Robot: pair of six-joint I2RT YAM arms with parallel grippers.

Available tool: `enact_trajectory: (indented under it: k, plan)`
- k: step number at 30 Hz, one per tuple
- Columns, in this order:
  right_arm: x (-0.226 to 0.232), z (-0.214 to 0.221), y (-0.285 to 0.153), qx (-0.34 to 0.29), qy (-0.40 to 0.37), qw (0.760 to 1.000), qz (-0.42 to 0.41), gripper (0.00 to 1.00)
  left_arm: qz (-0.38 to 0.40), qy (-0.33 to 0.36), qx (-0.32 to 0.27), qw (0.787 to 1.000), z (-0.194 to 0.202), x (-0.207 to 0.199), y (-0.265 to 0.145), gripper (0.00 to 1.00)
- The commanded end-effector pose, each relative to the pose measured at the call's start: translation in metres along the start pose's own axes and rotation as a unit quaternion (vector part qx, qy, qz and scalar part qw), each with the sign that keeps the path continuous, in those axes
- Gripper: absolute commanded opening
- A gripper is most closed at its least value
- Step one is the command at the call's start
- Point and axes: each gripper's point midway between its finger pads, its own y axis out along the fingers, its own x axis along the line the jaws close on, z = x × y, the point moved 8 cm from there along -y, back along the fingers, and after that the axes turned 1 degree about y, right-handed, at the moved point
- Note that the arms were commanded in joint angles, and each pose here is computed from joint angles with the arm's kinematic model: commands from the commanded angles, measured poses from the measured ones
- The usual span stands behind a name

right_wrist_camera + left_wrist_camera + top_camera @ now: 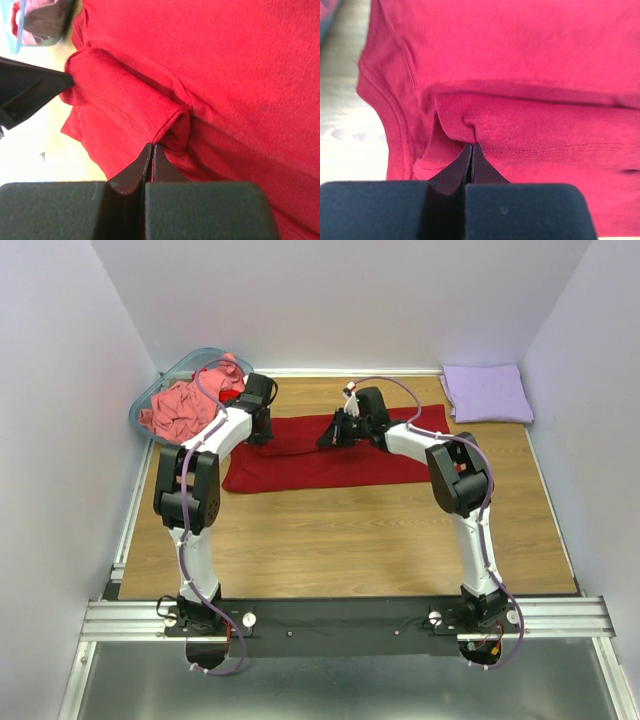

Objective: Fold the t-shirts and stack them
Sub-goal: Fold the tshirt

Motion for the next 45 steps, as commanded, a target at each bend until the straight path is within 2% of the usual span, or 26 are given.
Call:
enact_trajectory:
  k: [1,3,5,6,7,9,10,12,14,18,19,24,26,33,42,45]
  plan:
    - [0.001,0.009,-0.006,0.029,0.013,0.999,-0.016,0.04,-0.012,-0.004,0.022,1.000,0.014,0.004,0.010,0.00]
    - [-0.001,0.012,-0.004,0.039,0.014,0.999,-0.020,0.05,-0.016,-0.004,0.022,1.000,0.014,0.004,0.015,0.02]
    - [-0.002,0.015,-0.004,0.047,0.013,0.998,-0.026,0.06,-0.013,-0.004,0.004,1.000,0.010,0.003,0.018,0.09]
    - [-0.002,0.015,-0.005,0.048,0.012,0.998,-0.026,0.09,-0.014,-0.001,0.000,1.000,0.009,0.003,0.019,0.17]
    - [-0.002,0.015,-0.006,0.048,0.009,0.999,-0.023,0.19,-0.012,-0.001,-0.007,1.000,0.006,0.003,0.018,0.22]
    - [-0.001,0.014,-0.009,0.046,-0.006,0.999,-0.019,0.29,-0.012,-0.003,-0.016,1.000,0.001,0.002,0.015,0.33]
    - [0.001,0.013,-0.013,0.048,-0.008,0.999,-0.007,0.36,-0.009,-0.004,-0.022,1.000,-0.001,0.001,0.013,0.44]
    - [0.000,0.011,-0.018,0.046,-0.032,0.998,0.006,0.43,-0.002,-0.010,-0.041,0.999,-0.008,0.002,-0.001,0.55]
    - [0.003,0.008,-0.027,0.042,-0.051,0.997,0.029,0.47,0.000,-0.023,-0.057,0.998,-0.011,0.004,-0.014,0.58]
    - [-0.001,0.007,-0.053,0.022,-0.073,0.994,0.072,0.47,-0.004,-0.058,-0.072,0.996,-0.004,0.010,-0.039,0.57]
    - [-0.001,-0.002,-0.067,-0.003,-0.079,0.993,0.091,0.46,-0.009,-0.064,-0.062,0.996,0.009,0.014,-0.037,0.54]
    - [-0.040,-0.011,-0.115,-0.038,-0.036,0.988,0.145,0.45,-0.003,-0.102,-0.060,0.993,0.044,0.022,-0.052,0.34]
    - [-0.057,-0.008,-0.136,-0.049,-0.017,0.984,0.170,0.45,-0.021,-0.116,-0.054,0.992,0.063,0.031,-0.048,0.31]
    - [-0.105,0.015,-0.181,-0.072,0.066,0.966,0.239,0.42,-0.027,-0.140,-0.053,0.988,0.085,0.042,-0.049,0.29]
    - [-0.142,0.022,-0.238,-0.159,0.150,0.928,0.302,0.39,-0.030,-0.170,-0.066,0.983,0.082,0.050,-0.044,0.27]
    - [-0.155,0.027,-0.253,-0.183,0.182,0.916,0.308,0.39,-0.037,-0.178,-0.050,0.982,0.087,0.055,-0.033,0.26]
